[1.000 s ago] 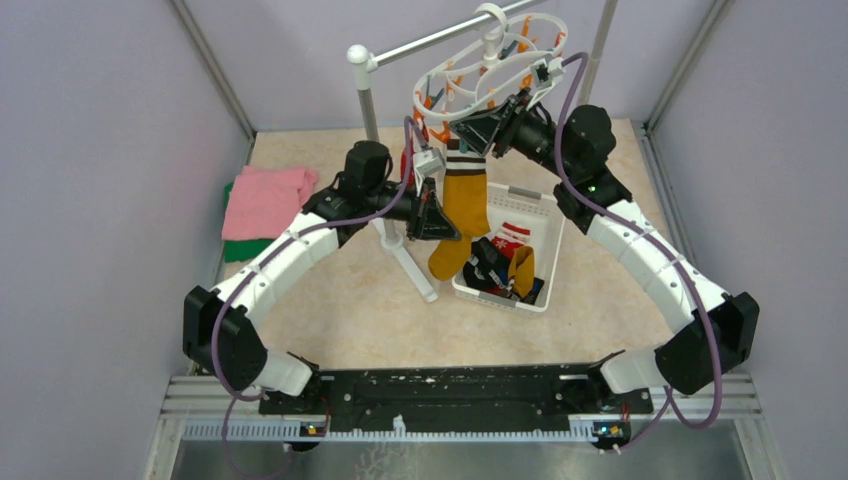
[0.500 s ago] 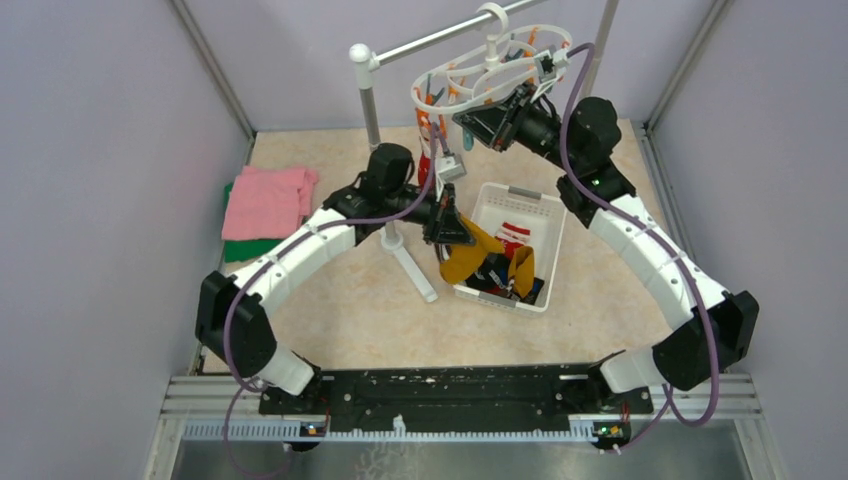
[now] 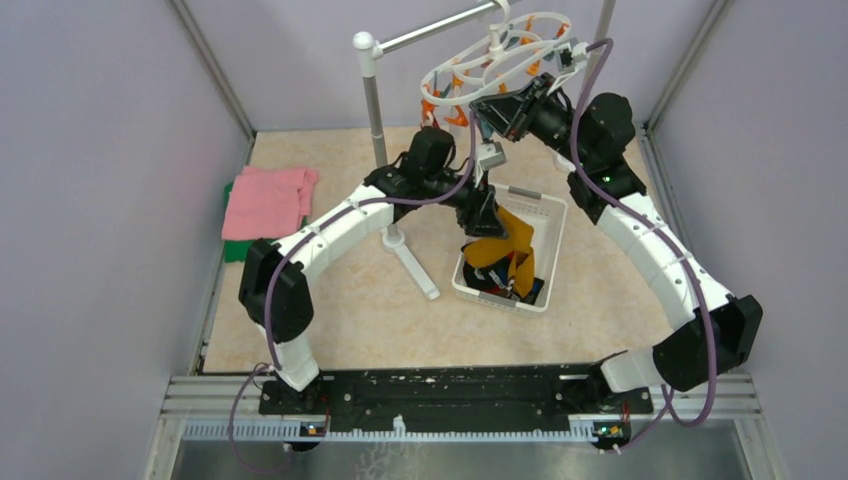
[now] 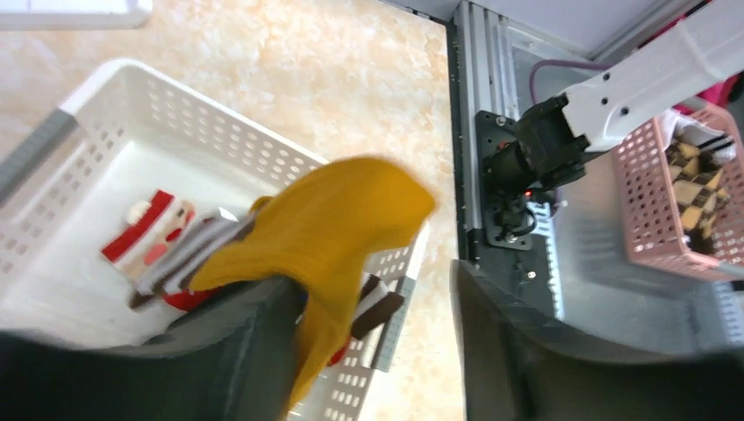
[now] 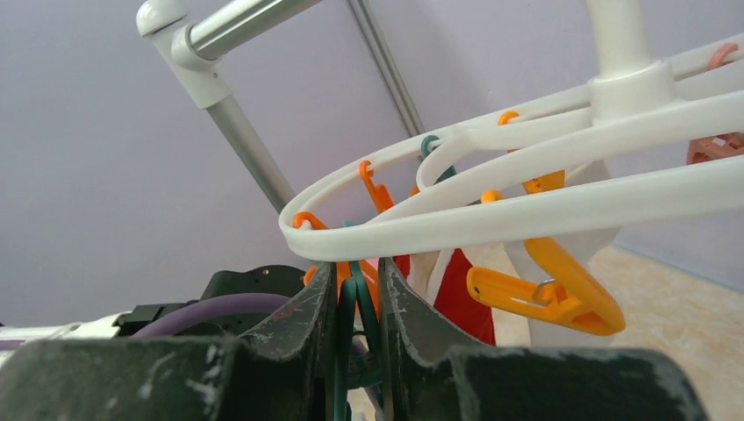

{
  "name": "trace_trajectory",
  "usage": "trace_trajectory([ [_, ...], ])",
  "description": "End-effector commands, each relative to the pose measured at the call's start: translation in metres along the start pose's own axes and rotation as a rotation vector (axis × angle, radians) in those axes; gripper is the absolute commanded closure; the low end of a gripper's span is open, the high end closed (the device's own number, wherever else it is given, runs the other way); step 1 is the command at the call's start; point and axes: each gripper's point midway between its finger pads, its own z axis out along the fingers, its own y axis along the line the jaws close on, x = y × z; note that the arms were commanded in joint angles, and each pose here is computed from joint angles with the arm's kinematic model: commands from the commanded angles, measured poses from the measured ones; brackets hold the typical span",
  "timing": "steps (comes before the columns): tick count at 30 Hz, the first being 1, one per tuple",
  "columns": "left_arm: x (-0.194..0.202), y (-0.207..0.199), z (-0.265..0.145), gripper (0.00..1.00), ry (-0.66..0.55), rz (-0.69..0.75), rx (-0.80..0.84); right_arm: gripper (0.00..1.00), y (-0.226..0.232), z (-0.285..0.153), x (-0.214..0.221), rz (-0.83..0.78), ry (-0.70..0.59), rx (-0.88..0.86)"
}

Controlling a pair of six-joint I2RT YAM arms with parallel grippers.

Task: Remove the socks clipped to the hanger

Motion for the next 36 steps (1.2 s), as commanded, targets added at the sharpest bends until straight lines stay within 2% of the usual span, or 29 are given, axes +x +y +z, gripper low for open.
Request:
trace_trajectory([
  [1,-0.010,-0.014,0.007,0.06,-0.024,0.119,0.029,0.95,0.015,0.001,0.004,0.030,0.034,-0.038],
  [2,0.001,-0.015,0.005,0.02,-0.009,0.113,0.021,0.95,0.015,0.000,0.004,0.030,0.035,-0.037],
  [8,0.037,-0.043,-0.025,0.01,0.065,0.139,0.015,0.96,0.014,-0.002,0.005,0.023,0.037,-0.027],
  [11,0.049,-0.047,-0.044,0.01,0.104,0.131,-0.054,0.96,0.012,-0.004,0.007,0.027,0.043,-0.020],
  [18,0.057,-0.028,-0.098,0.01,0.080,0.076,-0.279,0.97,0.010,-0.013,0.008,0.027,0.054,0.003],
  [24,0.034,-0.002,-0.118,0.01,0.032,0.108,-0.437,0.97,0.000,-0.038,0.006,0.004,0.058,0.064],
  [33,0.004,0.038,-0.114,0.01,-0.051,0.085,-0.488,0.97,-0.026,-0.066,-0.007,-0.021,0.044,0.166],
  [36,-0.011,0.038,-0.109,0.01,-0.087,0.103,-0.445,0.97,-0.030,-0.068,-0.012,-0.024,0.030,0.183],
])
